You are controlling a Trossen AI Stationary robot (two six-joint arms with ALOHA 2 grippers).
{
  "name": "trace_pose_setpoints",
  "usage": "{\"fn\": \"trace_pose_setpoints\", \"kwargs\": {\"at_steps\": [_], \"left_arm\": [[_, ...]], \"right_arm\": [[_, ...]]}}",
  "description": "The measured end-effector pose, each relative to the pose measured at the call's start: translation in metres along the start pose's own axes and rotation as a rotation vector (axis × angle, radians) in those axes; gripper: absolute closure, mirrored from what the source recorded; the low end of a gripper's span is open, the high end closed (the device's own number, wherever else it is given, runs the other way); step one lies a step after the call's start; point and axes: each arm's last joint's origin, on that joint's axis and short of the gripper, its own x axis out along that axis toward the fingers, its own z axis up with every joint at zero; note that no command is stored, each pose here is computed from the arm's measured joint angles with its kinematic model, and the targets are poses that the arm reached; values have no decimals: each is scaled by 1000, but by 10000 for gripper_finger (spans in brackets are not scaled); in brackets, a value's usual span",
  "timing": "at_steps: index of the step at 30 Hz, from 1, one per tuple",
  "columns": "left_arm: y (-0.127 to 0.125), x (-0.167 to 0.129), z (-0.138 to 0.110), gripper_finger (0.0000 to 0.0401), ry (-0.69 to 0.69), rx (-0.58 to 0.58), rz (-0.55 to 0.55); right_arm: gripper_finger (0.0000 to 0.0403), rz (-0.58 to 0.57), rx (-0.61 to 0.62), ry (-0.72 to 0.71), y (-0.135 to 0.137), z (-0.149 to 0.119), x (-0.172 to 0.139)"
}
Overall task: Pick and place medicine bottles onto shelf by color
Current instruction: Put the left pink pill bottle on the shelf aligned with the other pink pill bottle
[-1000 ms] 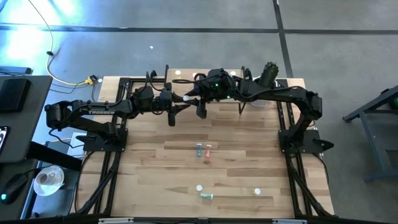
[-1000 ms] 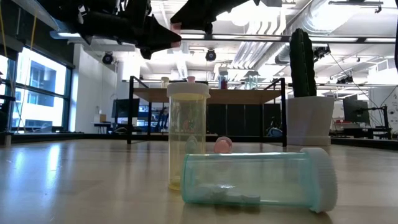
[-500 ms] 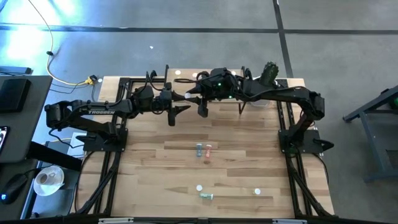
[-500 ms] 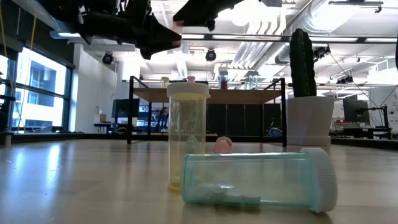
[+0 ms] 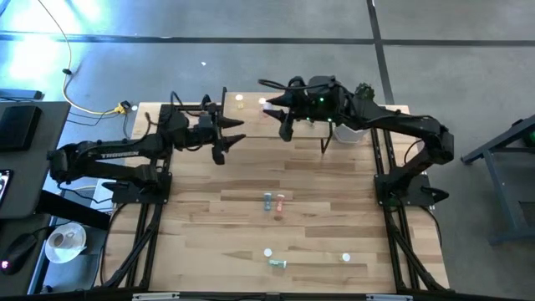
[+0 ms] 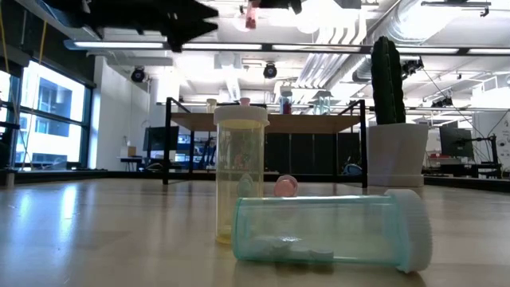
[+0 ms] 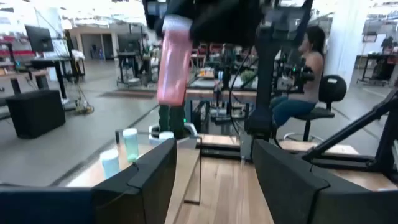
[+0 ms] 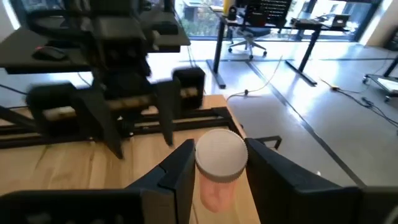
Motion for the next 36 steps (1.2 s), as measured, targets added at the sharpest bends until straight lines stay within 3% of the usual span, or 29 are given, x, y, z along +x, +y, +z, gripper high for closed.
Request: {"fn": "trace_pose_setpoints", "kwargs": {"at_steps": [11,27,36], "left_arm": [[-4,-28,19,201,-21,6,20],[-4,-32,13,201,53,40,26],[-3,-32,12,201,71,53,74]], "right_arm": [[284,-18,69,143,-5,-33,43],[284,-47,137,265,-14,-70,83],[284,-25,141,348,-7,-72,73]]}}
